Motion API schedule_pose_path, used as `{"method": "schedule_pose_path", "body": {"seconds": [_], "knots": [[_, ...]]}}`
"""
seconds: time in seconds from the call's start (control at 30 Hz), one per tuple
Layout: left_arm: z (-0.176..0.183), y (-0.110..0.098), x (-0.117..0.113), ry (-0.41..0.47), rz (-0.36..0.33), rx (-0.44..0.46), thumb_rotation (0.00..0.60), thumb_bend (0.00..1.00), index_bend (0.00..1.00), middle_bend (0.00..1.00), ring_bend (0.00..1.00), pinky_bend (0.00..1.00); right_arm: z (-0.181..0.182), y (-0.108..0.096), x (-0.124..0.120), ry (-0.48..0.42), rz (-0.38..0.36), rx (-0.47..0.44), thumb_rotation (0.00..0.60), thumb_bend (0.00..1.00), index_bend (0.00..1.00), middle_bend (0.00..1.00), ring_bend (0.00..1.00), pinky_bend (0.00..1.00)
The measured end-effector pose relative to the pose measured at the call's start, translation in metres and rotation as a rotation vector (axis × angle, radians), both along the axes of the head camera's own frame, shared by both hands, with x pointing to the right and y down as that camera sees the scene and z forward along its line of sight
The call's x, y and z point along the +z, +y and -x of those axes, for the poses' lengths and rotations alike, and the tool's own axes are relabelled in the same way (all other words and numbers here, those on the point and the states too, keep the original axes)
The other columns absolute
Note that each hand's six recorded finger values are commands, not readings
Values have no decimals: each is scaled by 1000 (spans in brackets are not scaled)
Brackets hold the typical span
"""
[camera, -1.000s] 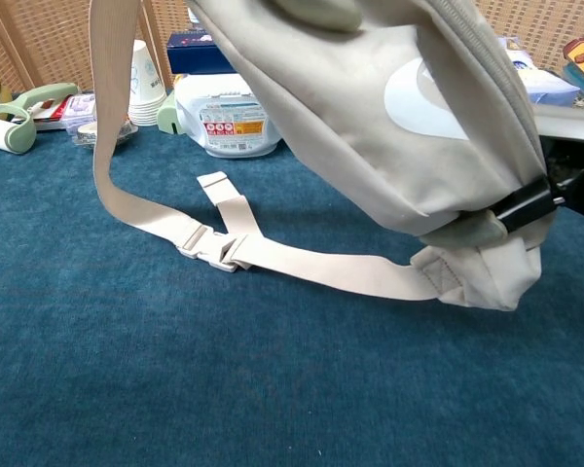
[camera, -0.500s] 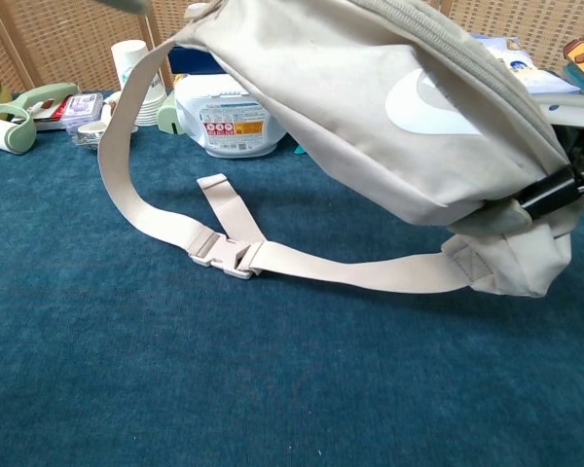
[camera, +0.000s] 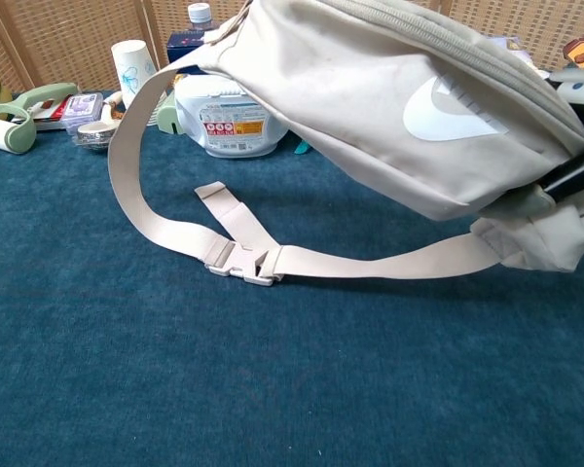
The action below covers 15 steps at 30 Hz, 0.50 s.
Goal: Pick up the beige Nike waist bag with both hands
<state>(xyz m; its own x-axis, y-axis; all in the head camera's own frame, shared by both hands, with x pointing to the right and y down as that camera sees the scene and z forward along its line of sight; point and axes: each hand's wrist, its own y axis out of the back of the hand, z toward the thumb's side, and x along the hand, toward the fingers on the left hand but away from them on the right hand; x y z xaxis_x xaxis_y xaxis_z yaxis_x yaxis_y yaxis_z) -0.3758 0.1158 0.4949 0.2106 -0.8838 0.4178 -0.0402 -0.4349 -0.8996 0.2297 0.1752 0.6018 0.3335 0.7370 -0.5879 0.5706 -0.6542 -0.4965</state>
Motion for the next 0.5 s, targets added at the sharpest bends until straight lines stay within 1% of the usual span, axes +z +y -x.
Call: {"method": "schedule_pose_path", "body": {"seconds": [0.2, 0.3, 0.33, 0.43, 0.5], "knots": [[57, 22, 8, -40, -1, -93, 600, 0, 0, 0, 0, 77, -5, -5, -3, 49, -55, -13, 600, 220, 1000, 894, 466, 96], [81, 38, 12, -58, -3, -136, 600, 0, 0, 0, 0, 77, -5, -6, -5, 63, -82, -13, 600, 220, 1000, 894, 466, 96], [90, 46, 13, -70, -3, -152, 600, 0, 0, 0, 0, 77, -5, -7, -6, 67, -89, -15, 600, 220, 1000, 894, 466, 96], [99, 64, 14, -81, -7, -168, 600, 0, 0, 0, 0, 77, -6, -7, -9, 74, -109, -15, 600, 220, 1000, 894, 466, 96], [100, 71, 14, -78, -11, -166, 600, 0, 0, 0, 0, 77, -6, -7, -10, 76, -113, -14, 600, 220, 1000, 894, 466, 96]]}}
